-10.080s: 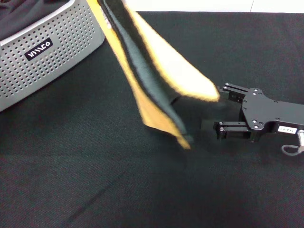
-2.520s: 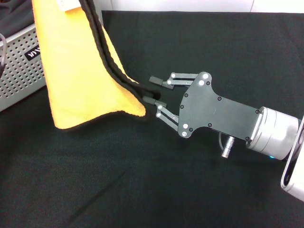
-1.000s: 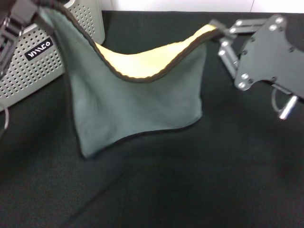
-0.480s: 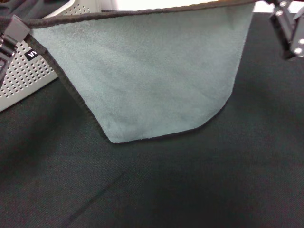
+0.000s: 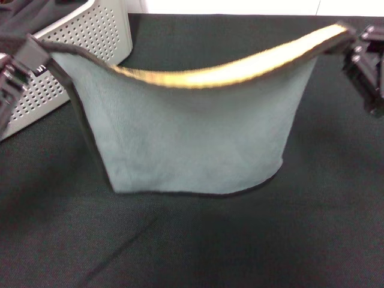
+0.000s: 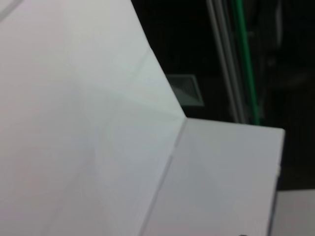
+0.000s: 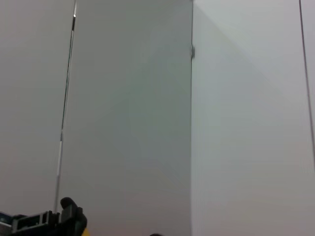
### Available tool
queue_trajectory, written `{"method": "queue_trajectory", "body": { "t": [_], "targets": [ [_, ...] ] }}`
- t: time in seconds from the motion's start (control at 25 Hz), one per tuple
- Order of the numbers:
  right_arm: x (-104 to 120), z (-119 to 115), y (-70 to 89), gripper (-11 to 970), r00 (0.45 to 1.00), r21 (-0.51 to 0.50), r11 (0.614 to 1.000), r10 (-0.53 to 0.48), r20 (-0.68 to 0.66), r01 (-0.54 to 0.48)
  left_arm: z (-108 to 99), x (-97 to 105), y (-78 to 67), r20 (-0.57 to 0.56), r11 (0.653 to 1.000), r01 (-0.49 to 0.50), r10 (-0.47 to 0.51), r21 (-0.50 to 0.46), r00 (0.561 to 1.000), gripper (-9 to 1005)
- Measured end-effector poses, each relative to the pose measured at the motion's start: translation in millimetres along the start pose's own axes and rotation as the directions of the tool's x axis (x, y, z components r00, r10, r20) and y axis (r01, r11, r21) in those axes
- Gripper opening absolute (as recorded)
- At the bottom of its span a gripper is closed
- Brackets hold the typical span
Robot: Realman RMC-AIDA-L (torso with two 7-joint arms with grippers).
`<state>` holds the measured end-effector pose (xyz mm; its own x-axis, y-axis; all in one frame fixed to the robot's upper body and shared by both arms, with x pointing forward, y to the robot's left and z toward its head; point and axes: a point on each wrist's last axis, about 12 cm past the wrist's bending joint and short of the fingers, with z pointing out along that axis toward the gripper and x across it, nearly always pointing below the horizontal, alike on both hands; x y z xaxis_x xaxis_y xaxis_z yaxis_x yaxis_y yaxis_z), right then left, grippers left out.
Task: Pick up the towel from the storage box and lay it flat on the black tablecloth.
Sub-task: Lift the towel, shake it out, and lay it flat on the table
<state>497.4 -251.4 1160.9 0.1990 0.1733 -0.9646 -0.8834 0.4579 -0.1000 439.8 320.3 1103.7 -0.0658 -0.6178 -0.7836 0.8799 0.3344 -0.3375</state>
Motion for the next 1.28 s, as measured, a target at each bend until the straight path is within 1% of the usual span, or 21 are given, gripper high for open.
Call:
{"method": "queue_trajectory", "body": {
  "t": [0.12,0.24,0.28,0.48,0.56,0.6,0.72,0.84,1.0,1.12,1.16,1.28],
  "targets": [
    [4,6,2.0,6,0.998,-0.021,0.998,0.065,-0.020,-0.066,4,4,-3.1,-0.043,0.999,0.017,-0.015,0.048,0.999,39],
    [7,12,2.8,6,0.987,-0.040,0.987,0.156,-0.030,-0.157,7,9,-7.3,-0.074,0.996,0.034,-0.028,0.083,0.997,36],
    [7,12,2.8,6,0.987,-0.040,0.987,0.156,-0.030,-0.157,7,9,-7.3,-0.074,0.996,0.034,-0.028,0.083,0.997,35],
    [8,20,7.4,6,0.969,-0.088,0.966,0.237,-0.063,-0.242,4,10,-9.7,-0.098,0.994,0.062,-0.054,0.090,0.994,29],
    [8,22,10.9,6,0.963,-0.119,0.956,0.260,-0.069,-0.267,4,10,-10.1,-0.110,0.993,0.076,-0.066,0.095,0.992,27],
    [7,23,12.9,6,0.961,-0.135,0.951,0.269,-0.069,-0.276,3,5,-12.8,-0.143,0.989,0.081,-0.063,0.122,0.988,26],
    [9,31,24.6,6,0.951,-0.191,0.931,0.301,-0.076,-0.310,-1,-2,-18.3,-0.151,0.989,0.063,-0.042,0.133,0.988,23],
    [9,39,35.1,7,0.948,-0.237,0.918,0.307,-0.087,-0.319,-9,-13,-24.8,-0.131,0.992,0.022,-0.005,0.126,0.991,20],
    [0,39,44.3,7,0.953,-0.283,0.910,0.294,-0.072,-0.302,-16,-19,-30.8,-0.129,0.993,0.022,-0.007,0.112,0.992,18],
    [-5,36,51.1,7,0.956,-0.294,0.910,0.285,-0.068,-0.292,-21,-19,-34.2,-0.135,0.994,0.034,-0.020,0.100,0.991,18],
    [-6,34,57.4,7,0.956,-0.306,0.907,0.284,-0.067,-0.291,-23,-18,-36.0,-0.140,0.995,0.043,-0.029,0.095,0.990,18],
    [-7,30,68.8,7,0.952,-0.334,0.893,0.299,-0.064,-0.302,-26,-15,-39.9,-0.149,0.994,0.060,-0.046,0.087,0.988,18]
  ]
}}
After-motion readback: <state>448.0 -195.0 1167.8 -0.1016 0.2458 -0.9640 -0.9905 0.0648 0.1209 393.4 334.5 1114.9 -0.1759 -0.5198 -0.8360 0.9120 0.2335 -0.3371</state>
